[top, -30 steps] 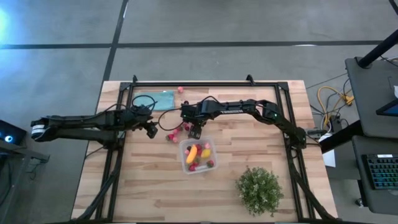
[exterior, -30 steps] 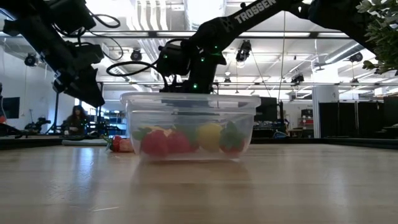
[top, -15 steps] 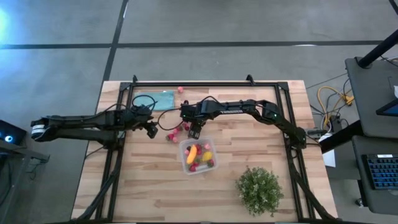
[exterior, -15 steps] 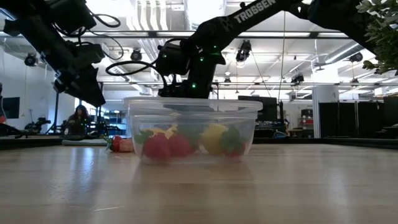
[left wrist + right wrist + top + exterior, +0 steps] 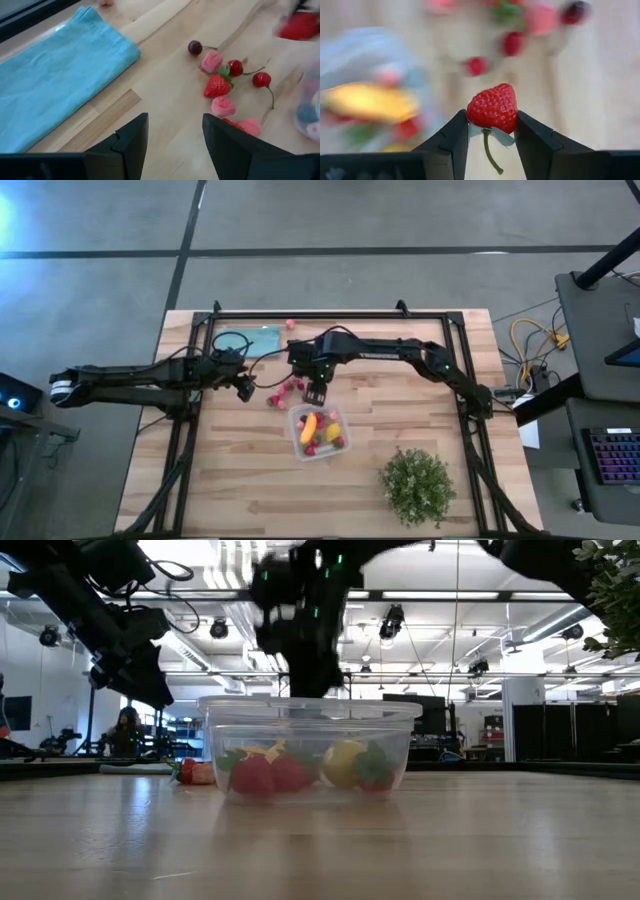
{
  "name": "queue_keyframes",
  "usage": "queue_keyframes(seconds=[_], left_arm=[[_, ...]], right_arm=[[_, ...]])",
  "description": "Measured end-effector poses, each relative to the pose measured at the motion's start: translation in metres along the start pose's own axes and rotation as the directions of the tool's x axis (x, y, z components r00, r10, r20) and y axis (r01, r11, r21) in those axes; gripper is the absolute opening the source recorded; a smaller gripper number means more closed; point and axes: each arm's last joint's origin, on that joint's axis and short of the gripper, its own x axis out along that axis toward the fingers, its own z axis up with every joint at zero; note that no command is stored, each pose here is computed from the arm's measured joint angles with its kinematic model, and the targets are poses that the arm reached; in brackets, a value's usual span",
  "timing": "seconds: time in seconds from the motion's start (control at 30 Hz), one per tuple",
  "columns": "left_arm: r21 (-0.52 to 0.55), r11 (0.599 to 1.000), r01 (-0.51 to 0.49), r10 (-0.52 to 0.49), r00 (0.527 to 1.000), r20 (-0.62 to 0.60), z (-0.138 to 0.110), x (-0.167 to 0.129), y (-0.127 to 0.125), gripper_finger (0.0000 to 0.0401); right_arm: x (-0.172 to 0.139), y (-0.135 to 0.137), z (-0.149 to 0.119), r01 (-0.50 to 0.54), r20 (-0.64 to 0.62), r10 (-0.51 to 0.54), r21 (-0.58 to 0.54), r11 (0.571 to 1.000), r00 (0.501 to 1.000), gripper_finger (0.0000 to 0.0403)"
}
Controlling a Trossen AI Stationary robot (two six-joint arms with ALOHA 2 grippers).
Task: Pick and placing Produce into tupperware
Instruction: Put the red strawberry into the transparent bin, then put the pink peach into the transparent bin
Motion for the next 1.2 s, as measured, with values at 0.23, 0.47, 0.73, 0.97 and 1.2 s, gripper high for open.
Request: queue_keyframes(seconds=[0.23, 0.47, 0.73, 0.97, 1.2], left_arm=[[-0.004, 1.000, 0.002, -0.002, 1.000, 0.002, 0.001, 0.001, -0.001, 0.0173], [-0.008, 1.000, 0.006, -0.006, 1.000, 0.011, 0.001, 0.001, -0.001, 0.0173], [-0.009, 1.000, 0.030, -0.030, 1.000, -0.003, 0.001, 0.001, -0.002, 0.0173], [-0.013, 0.997, 0.075, -0.075, 0.997, -0.017, 0.001, -0.001, -0.003, 0.0173], [-0.028, 0.993, 0.112, -0.110, 0.992, 0.061, 0.006, -0.008, -0.002, 0.0173]], right_arm=[[-0.038, 0.044, -0.019, -0.192, -0.058, 0.187, -0.091, 0.977, 0.981, 0.0130], [-0.021, 0.076, -0.044, -0.166, -0.143, 0.151, -0.099, 0.981, 0.978, 0.0167], [-0.021, 0.079, -0.043, -0.052, -0.075, 0.047, -0.060, 0.997, 0.996, 0.0253], [-0.061, 0.016, -0.012, -0.015, 0.210, -0.036, 0.236, 0.972, 0.977, 0.0288], [-0.075, -0.059, 0.001, -0.061, 0.338, -0.089, 0.411, 0.910, 0.937, 0.0290]])
